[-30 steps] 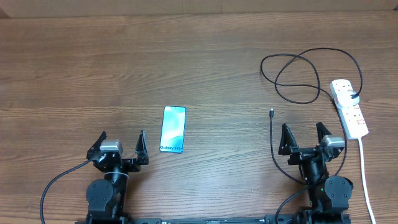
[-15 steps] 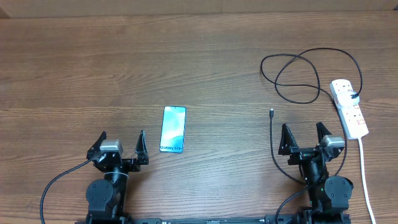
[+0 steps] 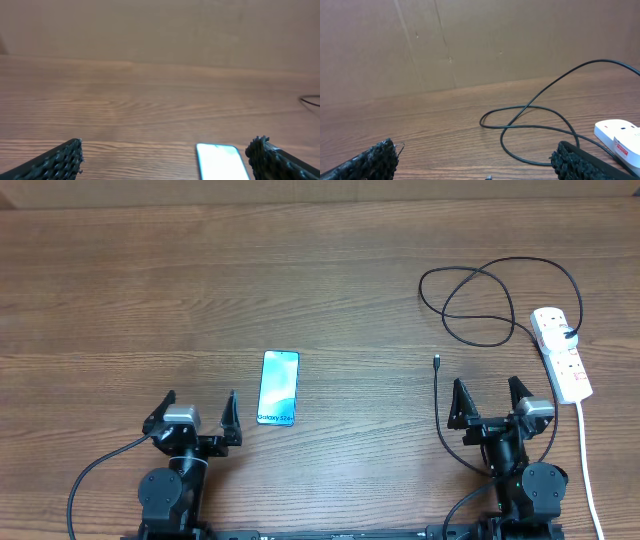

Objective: Plug charger to phone and switch on socket
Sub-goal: 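Move the left gripper forward over the phone and lower it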

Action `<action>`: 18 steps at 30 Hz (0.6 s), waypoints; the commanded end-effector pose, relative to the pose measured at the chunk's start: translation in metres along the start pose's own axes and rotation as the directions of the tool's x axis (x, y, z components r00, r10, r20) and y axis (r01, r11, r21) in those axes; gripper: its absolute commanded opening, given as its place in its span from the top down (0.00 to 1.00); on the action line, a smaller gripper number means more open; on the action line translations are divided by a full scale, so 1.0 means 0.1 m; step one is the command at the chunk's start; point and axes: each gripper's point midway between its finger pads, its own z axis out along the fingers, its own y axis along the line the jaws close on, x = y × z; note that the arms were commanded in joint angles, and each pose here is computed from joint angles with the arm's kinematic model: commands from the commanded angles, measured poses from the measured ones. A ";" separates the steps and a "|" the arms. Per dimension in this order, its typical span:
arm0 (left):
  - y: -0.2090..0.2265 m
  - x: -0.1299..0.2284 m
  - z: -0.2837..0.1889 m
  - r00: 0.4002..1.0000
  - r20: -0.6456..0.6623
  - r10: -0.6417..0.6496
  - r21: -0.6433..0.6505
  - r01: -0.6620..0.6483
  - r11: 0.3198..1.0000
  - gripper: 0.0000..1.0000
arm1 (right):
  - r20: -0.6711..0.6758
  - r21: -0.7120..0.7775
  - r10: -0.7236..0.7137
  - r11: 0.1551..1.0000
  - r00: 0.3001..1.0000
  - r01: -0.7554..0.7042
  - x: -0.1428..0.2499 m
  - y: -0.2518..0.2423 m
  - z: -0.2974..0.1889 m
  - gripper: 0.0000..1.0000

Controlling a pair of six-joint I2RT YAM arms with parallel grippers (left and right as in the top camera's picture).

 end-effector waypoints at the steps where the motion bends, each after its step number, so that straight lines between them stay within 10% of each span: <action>1: -0.14 -0.09 -0.04 1.000 0.002 0.023 0.077 -0.023 0.997 0.00 | 0.005 0.006 0.006 1.000 1.000 -0.006 0.02 -0.01 0.00 0.00; 18: -0.22 -0.55 0.05 0.993 -0.101 0.065 0.094 -0.056 0.994 0.00 | 0.005 0.006 0.006 1.000 1.000 -0.006 0.02 -0.01 0.00 0.00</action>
